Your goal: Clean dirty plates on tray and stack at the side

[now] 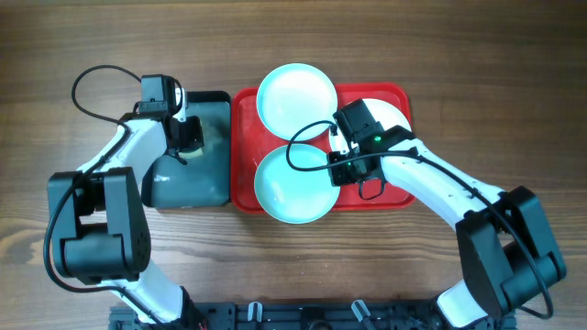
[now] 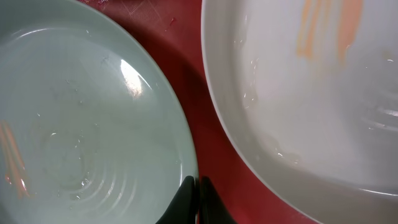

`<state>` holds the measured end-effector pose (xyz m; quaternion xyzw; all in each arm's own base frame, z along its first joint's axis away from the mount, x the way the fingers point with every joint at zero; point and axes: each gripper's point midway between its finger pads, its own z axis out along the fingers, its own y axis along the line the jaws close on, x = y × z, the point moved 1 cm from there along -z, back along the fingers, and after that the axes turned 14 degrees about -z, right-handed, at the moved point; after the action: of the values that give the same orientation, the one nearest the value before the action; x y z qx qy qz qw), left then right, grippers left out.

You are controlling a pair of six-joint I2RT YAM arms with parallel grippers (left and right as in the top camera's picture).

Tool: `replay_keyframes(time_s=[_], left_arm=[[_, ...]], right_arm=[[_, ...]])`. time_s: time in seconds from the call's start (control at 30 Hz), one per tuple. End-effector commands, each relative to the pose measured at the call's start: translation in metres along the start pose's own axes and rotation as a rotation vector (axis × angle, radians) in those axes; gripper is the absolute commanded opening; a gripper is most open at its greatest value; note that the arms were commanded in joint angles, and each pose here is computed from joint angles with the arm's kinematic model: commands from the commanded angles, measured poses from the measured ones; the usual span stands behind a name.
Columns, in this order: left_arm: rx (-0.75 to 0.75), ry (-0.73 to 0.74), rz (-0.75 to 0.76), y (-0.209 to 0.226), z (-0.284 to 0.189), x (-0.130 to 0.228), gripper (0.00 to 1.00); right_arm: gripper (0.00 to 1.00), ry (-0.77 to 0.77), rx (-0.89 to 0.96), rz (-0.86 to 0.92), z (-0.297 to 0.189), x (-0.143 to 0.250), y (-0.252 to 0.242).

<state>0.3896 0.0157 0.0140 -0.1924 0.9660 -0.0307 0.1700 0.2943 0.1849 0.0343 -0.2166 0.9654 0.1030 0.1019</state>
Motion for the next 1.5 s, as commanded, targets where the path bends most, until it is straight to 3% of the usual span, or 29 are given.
replay_keyframes(time_s=[0.0, 0.13, 0.23, 0.4, 0.8, 0.9, 1.13, 1.27, 1.47], left_arm=[[0.028, -0.027, 0.007, -0.004, -0.017, -0.001, 0.04], [0.076, -0.161, 0.01, -0.012, -0.083, -0.02, 0.04], [0.09, -0.195, 0.01, -0.012, -0.107, -0.02, 0.04], [0.089, -0.084, 0.01, -0.009, -0.107, 0.006, 0.04], [0.086, -0.078, 0.01, -0.008, -0.107, 0.008, 0.04], [0.086, -0.078, 0.01, -0.008, -0.107, 0.008, 0.04], [0.086, -0.078, 0.01, -0.008, -0.107, 0.008, 0.04], [0.086, -0.078, 0.011, -0.008, -0.107, 0.008, 0.04], [0.086, -0.078, 0.011, -0.008, -0.107, 0.008, 0.04]], right_arm=[[0.04, 0.008, -0.014, -0.002, 0.002, 0.003, 0.003], [0.04, 0.008, -0.015, -0.001, 0.002, 0.003, 0.003], [0.04, 0.008, -0.015, -0.002, 0.002, 0.003, 0.003], [0.04, 0.007, -0.015, -0.002, 0.002, 0.003, 0.003], [0.05, 0.007, -0.015, -0.001, 0.002, 0.003, 0.003], [0.22, 0.007, -0.015, -0.002, 0.002, 0.003, 0.003], [0.44, 0.006, -0.015, -0.001, 0.002, 0.003, 0.003], [0.5, 0.006, -0.015, -0.001, 0.002, 0.003, 0.003], [0.5, 0.019, -0.042, 0.001, 0.002, 0.005, 0.007]])
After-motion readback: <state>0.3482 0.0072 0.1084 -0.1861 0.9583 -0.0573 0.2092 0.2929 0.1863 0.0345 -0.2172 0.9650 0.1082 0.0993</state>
